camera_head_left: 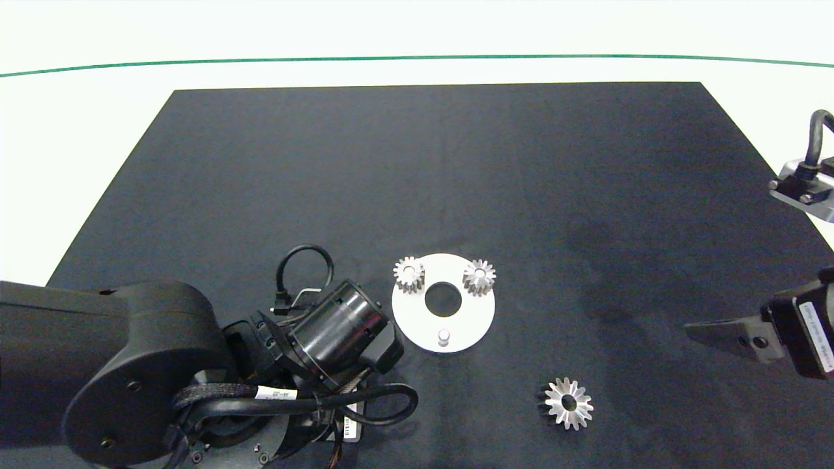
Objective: Remove an incorrectly installed larger gear and replace it with the correct smaller gear
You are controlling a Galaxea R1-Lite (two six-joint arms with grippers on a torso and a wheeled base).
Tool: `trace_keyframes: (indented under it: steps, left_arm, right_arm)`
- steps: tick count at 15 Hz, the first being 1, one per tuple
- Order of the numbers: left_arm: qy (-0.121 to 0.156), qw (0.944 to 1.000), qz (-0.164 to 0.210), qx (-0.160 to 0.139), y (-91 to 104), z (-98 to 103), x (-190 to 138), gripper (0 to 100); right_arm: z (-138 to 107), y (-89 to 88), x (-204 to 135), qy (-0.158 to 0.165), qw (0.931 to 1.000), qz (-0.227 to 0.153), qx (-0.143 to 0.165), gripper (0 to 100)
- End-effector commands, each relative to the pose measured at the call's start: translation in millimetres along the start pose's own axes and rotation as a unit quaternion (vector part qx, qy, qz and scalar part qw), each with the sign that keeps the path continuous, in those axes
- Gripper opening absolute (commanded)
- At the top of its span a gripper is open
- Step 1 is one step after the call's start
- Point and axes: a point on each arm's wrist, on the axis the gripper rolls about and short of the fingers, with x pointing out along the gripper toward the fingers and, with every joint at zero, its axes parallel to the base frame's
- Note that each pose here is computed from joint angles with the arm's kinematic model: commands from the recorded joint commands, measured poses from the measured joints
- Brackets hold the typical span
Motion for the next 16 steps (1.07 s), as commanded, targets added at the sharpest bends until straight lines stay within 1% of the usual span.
trace_keyframes:
  steps: [1,5,8,11,12,14,16]
  left_arm:
    - [-0.003,1.0,0.001,-0.004,-0.1,0.9,-0.2,31]
    - [-0.011,0.9999,-0.005,-0.009,0.4,1.6,-1.9,23]
    - [-0.011,0.9999,-0.006,-0.007,0.3,1.7,-2.7,17]
    - [-0.011,0.9999,-0.004,-0.005,2.0,2.5,-5.5,16]
    - [-0.011,0.9999,-0.004,-0.006,1.3,3.0,-5.0,16]
    - [-0.014,0.9998,-0.008,-0.008,0.6,4.2,-6.5,16]
    - [-0.027,0.9994,-0.021,-0.005,2.8,5.1,-17.5,16]
  right_arm:
    - [-1.0,-0.3,-0.7,0.001,1.0,0.0,-0.008,100]
    - [-1.8,-0.1,0.3,0.003,1.0,0.0,-0.009,100]
    - [0.7,-0.7,-1.8,-0.011,0.9999,0.002,-0.003,100]
    - [0.0,1.4,-4.5,-0.015,0.9998,0.01,-0.004,100]
    - [-2.0,4.5,-6.9,-0.017,0.9996,0.019,-0.012,100]
    - [-4.2,2.6,-13.1,-0.027,0.9993,0.023,-0.012,100]
    - [-6.2,-1.0,-20.7,-0.04,0.9989,0.024,-0.009,100]
